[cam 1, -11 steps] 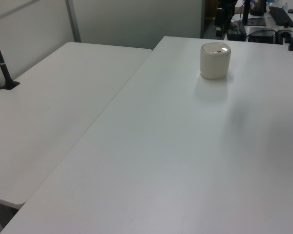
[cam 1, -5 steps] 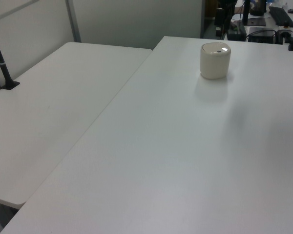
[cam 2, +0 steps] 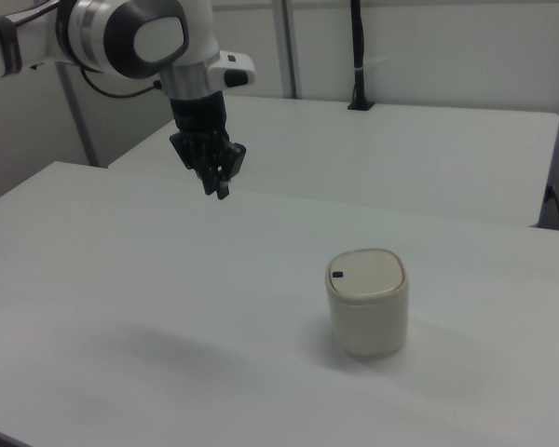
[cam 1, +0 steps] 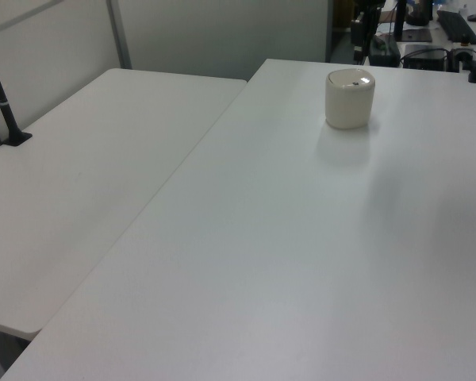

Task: Open the trash bin
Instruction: 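Move the gripper toward the cream trash bin and lower it, then lower the gripper onto the bin lid edge and grip it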

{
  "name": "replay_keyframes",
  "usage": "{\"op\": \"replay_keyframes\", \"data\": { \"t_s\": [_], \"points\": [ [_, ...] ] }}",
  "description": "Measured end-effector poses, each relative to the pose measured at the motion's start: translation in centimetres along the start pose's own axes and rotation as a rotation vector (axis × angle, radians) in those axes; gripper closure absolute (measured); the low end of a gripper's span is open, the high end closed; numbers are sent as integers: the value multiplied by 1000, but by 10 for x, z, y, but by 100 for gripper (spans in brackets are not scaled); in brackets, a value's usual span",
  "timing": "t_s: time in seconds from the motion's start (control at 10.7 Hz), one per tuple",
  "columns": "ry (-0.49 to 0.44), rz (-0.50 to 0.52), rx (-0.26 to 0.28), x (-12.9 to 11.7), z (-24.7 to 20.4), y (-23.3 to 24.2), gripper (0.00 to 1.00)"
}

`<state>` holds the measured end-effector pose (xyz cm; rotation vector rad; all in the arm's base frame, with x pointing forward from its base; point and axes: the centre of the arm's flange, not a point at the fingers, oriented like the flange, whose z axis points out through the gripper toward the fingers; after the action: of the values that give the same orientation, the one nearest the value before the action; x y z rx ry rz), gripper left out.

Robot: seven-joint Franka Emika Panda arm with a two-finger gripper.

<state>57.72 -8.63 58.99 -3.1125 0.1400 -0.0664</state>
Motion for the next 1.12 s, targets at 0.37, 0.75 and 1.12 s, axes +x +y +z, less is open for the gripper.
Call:
{"op": "replay_keyframes", "data": {
  "t_s": [0.37, 0.75, 1.12],
  "points": [
    [117, 168, -8, 16, -2, 15, 99],
    [227, 310, -54, 44, 34, 85, 99],
    [192, 339, -94, 46, 77, 138, 99]
  ]
}}
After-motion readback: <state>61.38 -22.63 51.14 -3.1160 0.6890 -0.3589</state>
